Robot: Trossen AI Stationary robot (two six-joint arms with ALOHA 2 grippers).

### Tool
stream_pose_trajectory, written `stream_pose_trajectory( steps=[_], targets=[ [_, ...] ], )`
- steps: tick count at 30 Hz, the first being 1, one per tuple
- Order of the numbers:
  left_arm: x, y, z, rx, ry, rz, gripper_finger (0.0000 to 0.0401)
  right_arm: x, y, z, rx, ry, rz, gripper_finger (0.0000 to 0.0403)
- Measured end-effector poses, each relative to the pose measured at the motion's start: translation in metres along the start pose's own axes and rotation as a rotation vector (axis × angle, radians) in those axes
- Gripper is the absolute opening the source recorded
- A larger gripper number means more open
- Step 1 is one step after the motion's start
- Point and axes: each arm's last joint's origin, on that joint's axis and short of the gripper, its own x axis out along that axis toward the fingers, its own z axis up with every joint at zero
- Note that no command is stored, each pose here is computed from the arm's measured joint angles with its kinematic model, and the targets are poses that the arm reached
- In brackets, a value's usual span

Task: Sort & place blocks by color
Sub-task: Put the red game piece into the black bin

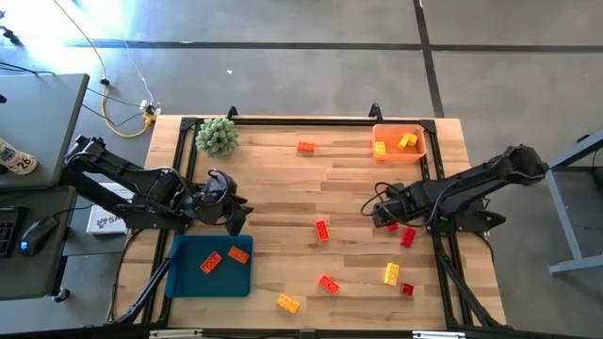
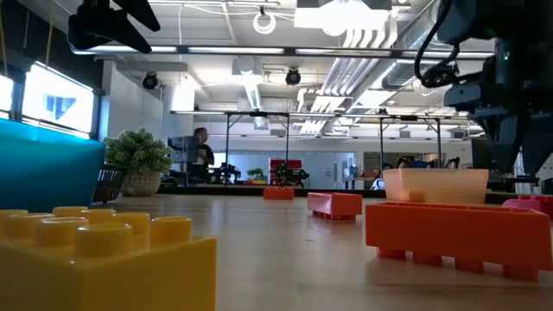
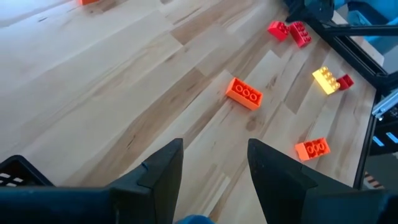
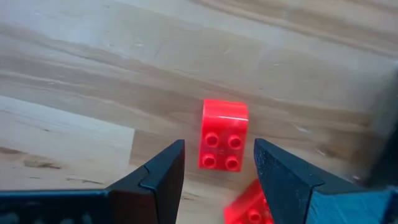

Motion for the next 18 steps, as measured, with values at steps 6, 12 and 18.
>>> stream_pose_trajectory(
  steps=[6,12,18],
  targets=[
    [0.002,0.002,0.003,-0.013,-0.006,0.011,0.0168,0.014,-0.006,-0.002,0.0,0.033,-0.002,0.0181],
    [0.003,0.004,0.005,-0.038,-0.012,0.022,0.0168,0.025,-0.01,-0.004,0.0,0.063,0.007,0.0181],
    [0.004,0.005,0.007,-0.049,-0.011,0.026,0.0168,0.04,-0.015,-0.006,0.005,0.07,0.04,0.0181]
  ],
)
